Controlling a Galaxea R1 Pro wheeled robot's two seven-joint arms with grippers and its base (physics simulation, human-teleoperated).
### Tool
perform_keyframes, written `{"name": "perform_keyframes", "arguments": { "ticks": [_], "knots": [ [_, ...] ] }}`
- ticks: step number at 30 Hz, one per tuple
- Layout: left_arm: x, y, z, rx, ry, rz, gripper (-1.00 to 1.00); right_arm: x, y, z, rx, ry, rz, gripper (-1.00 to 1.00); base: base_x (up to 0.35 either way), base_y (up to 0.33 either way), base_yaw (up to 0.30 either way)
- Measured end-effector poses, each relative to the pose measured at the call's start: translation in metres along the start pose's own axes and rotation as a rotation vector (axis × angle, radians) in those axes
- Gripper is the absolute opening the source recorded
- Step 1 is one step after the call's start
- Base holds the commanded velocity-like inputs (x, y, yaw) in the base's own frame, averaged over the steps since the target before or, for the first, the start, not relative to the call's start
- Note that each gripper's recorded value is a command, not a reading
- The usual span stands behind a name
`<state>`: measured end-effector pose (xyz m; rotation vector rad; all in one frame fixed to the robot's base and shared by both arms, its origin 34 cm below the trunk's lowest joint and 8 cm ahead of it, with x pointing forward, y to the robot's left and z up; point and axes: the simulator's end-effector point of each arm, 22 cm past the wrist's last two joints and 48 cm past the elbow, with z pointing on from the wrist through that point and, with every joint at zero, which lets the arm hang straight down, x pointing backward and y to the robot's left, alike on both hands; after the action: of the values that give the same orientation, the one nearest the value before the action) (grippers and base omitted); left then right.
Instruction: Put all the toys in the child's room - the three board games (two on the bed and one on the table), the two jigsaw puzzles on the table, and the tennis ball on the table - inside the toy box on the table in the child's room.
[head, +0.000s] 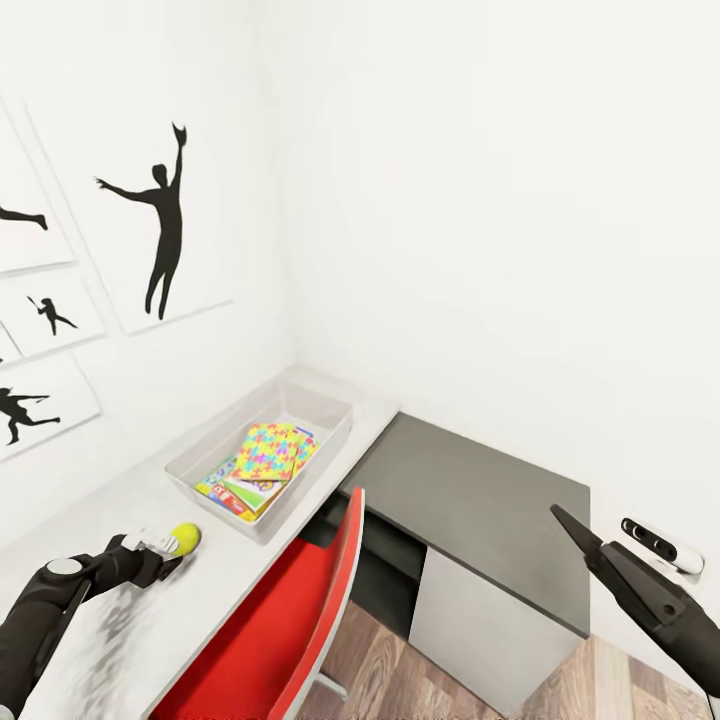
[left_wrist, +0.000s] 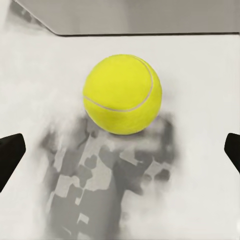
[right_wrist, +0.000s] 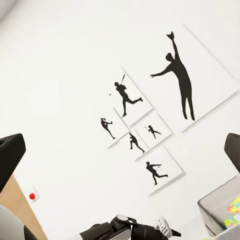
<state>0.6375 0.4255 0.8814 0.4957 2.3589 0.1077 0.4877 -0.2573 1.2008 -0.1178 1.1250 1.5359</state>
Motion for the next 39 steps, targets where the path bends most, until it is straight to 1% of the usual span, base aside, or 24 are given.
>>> {"name": "perform_keyframes", "arguments": {
  "ticks": [9,39],
  "knots": [
    [0.0045,-0.0021,0.0036,0.003,0.010,-0.001,1.00,0.0019,-0.0039,-0.0011,0.007,0.002,0.007,1.00,0.020,0.000,0.000],
    [0.0050,-0.0016,0.0037,0.002,0.011,0.000,1.00,0.0024,-0.0043,-0.0010,0.008,0.003,0.008,1.00,0.019,0.003,0.000]
  ]
}}
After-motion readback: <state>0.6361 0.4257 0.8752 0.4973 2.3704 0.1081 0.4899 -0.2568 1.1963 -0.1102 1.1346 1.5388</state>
